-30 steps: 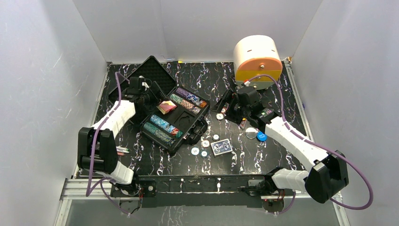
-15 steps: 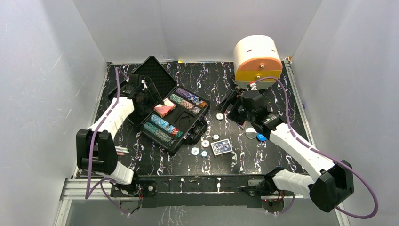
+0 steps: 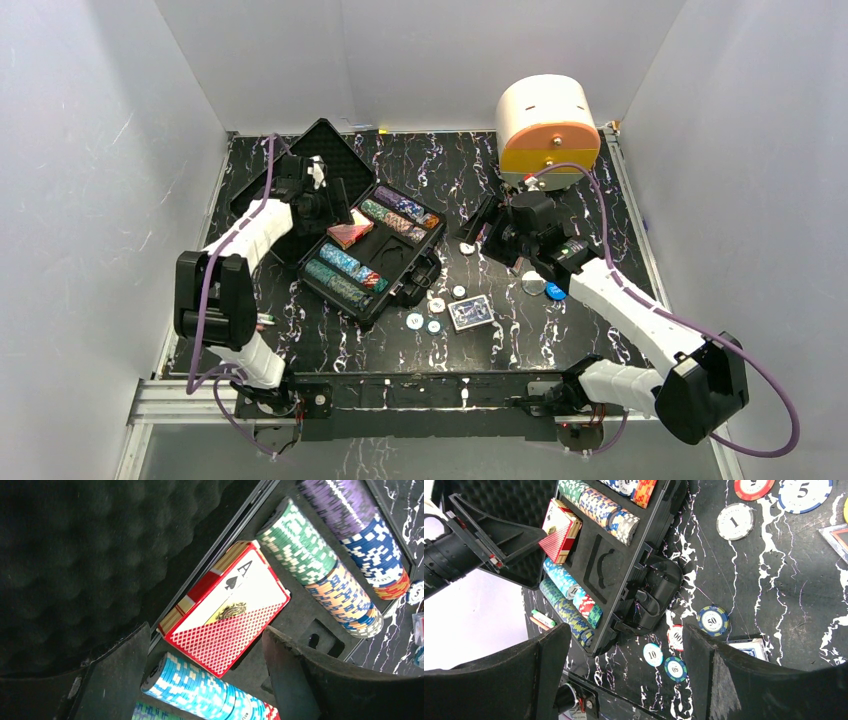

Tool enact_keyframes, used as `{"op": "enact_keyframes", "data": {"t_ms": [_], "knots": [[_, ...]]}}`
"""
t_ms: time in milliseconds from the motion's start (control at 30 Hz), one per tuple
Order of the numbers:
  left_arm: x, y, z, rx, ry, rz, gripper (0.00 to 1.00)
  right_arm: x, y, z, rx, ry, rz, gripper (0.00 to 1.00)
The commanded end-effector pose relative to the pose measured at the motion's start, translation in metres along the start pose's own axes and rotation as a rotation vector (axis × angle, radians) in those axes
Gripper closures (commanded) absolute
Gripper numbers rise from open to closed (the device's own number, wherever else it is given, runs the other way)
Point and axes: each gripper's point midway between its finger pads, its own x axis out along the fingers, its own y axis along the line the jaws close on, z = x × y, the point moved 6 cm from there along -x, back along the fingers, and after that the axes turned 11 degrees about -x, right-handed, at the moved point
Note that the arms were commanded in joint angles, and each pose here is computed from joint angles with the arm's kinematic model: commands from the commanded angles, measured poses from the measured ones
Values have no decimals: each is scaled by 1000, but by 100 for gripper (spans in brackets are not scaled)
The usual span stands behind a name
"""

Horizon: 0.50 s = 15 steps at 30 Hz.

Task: Pack up texas hold em set

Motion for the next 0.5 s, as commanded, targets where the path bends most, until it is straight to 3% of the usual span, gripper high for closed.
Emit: {"op": "enact_keyframes", "data": {"t_ms": [0,100,300,467], "knots": [[-11,-17,27,137,-79,-86,20,-2,12,11,-27,-34,48,11],[-6,-20,25,164,-54,-122,21,-2,11,11,-26,-32,42,11],[8,-16,12,175,21,-148,41,-1,9,8,-20,-25,40,11],[10,-17,1,182,75,-197,46,-1,8,7,-17,-27,42,11]]}}
